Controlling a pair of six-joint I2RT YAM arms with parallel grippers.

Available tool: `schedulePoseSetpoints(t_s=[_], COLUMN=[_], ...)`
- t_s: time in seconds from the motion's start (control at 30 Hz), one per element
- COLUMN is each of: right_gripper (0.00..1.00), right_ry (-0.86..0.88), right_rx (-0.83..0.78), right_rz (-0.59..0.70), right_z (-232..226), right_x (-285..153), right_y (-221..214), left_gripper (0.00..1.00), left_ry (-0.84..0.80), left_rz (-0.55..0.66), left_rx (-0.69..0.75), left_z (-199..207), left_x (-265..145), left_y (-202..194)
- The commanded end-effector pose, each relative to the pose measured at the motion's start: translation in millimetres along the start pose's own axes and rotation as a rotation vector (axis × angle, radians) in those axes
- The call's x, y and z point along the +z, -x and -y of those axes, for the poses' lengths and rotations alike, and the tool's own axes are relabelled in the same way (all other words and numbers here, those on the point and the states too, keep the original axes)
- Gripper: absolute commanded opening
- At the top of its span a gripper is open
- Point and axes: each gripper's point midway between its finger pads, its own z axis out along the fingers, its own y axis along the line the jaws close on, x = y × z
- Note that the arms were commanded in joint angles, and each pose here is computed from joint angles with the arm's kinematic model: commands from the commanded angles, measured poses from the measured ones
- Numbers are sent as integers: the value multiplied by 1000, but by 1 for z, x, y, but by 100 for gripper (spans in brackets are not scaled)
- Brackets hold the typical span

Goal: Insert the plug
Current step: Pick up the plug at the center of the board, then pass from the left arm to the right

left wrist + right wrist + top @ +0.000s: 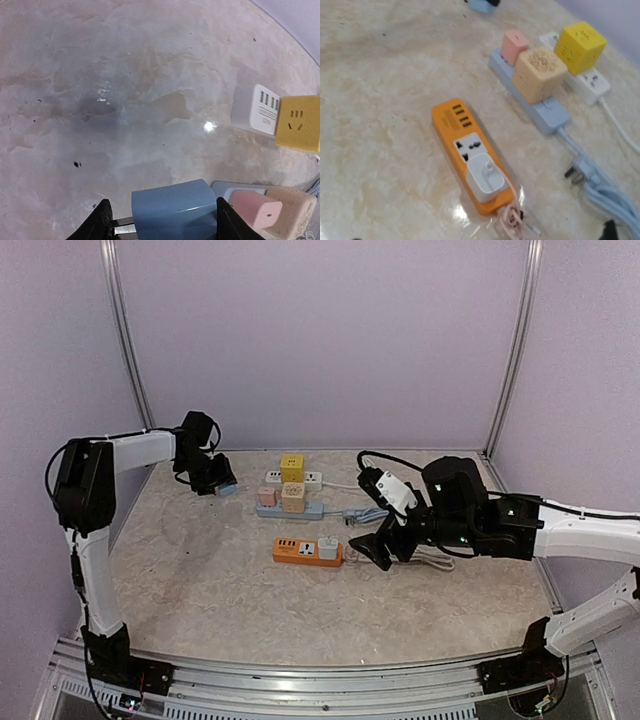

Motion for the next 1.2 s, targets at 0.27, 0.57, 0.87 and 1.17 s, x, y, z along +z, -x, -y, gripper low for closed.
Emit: schedulePoseSetpoints(t_s=[0.27,0.57,0.87,1.17], right_gripper=[97,93,92,92], right_ry=[113,3,-61,-136], right_rx=[13,116,218,218], right_rz=[324,382,386,461], right_z=[-21,3,16,32], right_x=[-36,-38,-24,-35], right_y=[41,55,65,82], left_gripper=[48,50,52,52], left_ry=[-322,-470,-596,-767], left_rz=[123,157,305,440], left_rx=[153,275,311,286], left_z=[134,209,256,279], left_x=[-107,-152,-191,-235], left_y=[-54,-114,-146,-164])
